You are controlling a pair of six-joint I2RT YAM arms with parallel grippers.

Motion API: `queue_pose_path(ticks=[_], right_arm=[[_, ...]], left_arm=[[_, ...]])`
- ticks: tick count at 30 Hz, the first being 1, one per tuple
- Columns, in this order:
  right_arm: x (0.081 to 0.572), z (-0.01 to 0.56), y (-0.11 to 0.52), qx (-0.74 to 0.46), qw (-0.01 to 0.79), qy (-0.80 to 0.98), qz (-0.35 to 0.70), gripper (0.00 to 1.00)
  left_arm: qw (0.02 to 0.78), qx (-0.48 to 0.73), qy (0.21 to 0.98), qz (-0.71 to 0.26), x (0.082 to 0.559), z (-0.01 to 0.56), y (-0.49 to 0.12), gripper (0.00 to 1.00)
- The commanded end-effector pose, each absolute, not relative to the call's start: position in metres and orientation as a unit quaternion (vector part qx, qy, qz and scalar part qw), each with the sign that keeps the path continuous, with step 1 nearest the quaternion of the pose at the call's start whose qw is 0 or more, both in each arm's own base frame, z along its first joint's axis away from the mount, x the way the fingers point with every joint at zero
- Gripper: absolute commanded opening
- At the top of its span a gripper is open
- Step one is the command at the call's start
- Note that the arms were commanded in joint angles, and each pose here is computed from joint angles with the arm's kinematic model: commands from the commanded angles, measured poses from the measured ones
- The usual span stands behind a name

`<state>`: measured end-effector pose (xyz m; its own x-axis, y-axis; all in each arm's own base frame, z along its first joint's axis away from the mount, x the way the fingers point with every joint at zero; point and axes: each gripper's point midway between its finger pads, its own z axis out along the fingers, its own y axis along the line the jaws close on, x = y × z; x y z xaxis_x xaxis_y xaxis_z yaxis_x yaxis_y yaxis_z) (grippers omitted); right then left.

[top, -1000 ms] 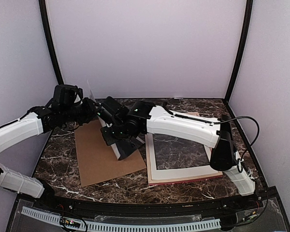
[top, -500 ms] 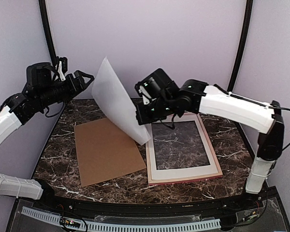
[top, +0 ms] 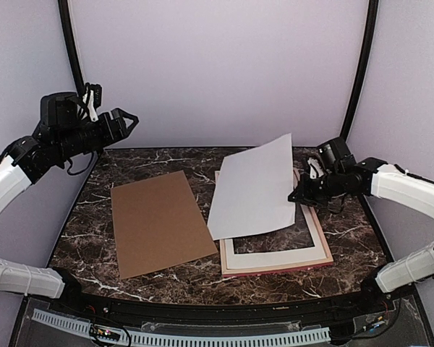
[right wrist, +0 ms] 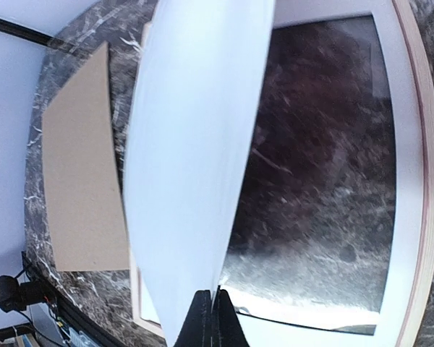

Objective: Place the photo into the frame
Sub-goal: Place the photo on the mat board.

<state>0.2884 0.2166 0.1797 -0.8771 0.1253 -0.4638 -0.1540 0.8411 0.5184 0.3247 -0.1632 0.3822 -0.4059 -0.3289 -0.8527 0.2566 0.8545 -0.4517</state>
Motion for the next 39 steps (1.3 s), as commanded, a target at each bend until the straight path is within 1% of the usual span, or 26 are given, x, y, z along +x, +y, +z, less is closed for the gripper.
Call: queue_pose_path(ticks=[1,6,15,28,39], right_arm=[[0.275,0.14,0.195,0.003,0.197,0.937,0.29,0.0],[0.27,0.105,0.158,0.016,0.162,0.959,0.231,0.0],[0.263,0.071,0.137,-0.019,0.105,0.977,0.185,0.0],[0.276,0.068,0.132,-0.041,0.094,0.977,0.185,0.0],[0.273,0.072,0.127,-0.051,0.095,0.979,0.175,0.0]], left_arm=[[0.52,-0.012,0.81,-0.271,0.326,0.36,-0.171,0.79],[0.504,-0.012,0.82,-0.272,0.326,0.344,-0.174,0.79],[0.492,-0.009,0.826,-0.273,0.33,0.331,-0.179,0.8],[0.47,-0.001,0.835,-0.286,0.332,0.316,-0.189,0.8],[0.467,-0.003,0.837,-0.285,0.332,0.313,-0.189,0.8]])
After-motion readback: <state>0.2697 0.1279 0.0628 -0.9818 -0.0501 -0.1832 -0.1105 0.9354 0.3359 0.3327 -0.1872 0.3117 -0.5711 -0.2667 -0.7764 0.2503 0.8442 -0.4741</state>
